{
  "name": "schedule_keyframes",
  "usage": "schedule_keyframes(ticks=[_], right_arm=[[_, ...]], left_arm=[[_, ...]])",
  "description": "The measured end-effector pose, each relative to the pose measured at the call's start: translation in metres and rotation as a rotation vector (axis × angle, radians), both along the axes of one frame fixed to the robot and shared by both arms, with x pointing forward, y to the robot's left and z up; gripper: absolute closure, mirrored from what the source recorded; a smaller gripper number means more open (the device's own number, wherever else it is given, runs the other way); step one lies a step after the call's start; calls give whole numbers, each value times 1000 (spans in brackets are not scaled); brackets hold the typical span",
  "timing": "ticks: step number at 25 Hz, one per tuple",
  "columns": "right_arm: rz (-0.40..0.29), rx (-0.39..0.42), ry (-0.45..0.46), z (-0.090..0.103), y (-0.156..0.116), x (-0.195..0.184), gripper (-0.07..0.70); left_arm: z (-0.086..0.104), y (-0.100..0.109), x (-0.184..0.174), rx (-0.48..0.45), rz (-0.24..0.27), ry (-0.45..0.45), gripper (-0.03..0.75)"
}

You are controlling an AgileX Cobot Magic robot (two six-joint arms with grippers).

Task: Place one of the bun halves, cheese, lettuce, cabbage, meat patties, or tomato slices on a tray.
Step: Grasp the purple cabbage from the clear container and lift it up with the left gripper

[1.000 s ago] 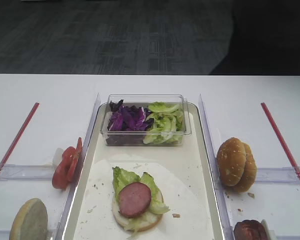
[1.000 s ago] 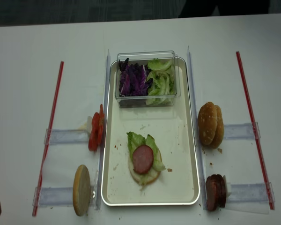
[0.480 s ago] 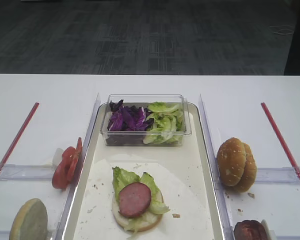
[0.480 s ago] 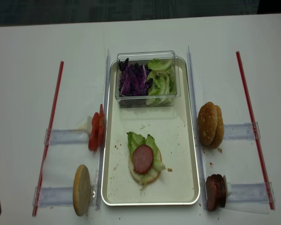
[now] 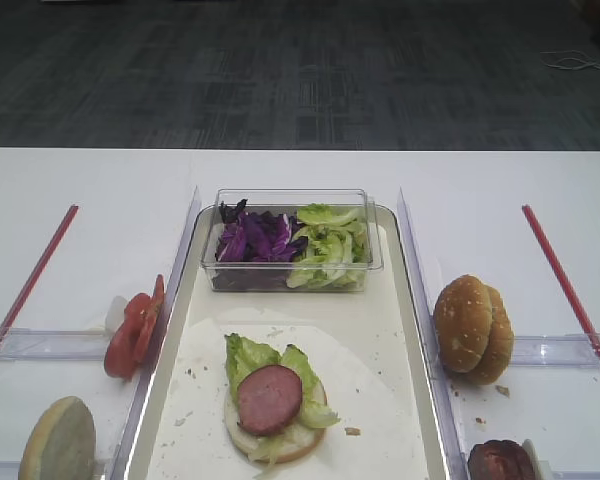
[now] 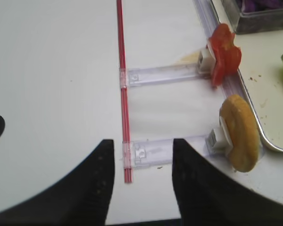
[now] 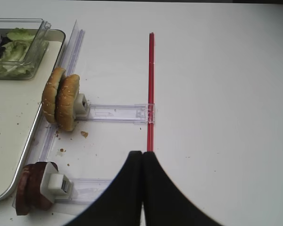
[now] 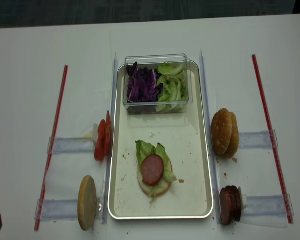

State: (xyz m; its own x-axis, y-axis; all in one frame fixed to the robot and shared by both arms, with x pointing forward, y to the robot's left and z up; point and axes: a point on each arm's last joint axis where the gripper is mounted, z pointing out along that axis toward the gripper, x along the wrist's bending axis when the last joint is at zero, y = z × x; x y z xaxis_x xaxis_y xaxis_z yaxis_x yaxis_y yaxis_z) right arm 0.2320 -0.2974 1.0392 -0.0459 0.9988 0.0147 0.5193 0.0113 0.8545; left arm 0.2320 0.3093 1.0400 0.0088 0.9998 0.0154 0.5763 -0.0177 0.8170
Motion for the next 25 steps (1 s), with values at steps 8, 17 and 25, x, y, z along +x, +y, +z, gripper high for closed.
schedule_keyframes(ticks=[8,17,25], right_arm=[[0,0,0,0,0,0,624],[0,0,0,0,0,0,624],[0,0,0,0,0,0,624]], left_arm=[[23,-11,37,-57,-38,205,410],[62,-20,105,-77,-45,378,410],[80,-28,183,-66,-37,534,410]])
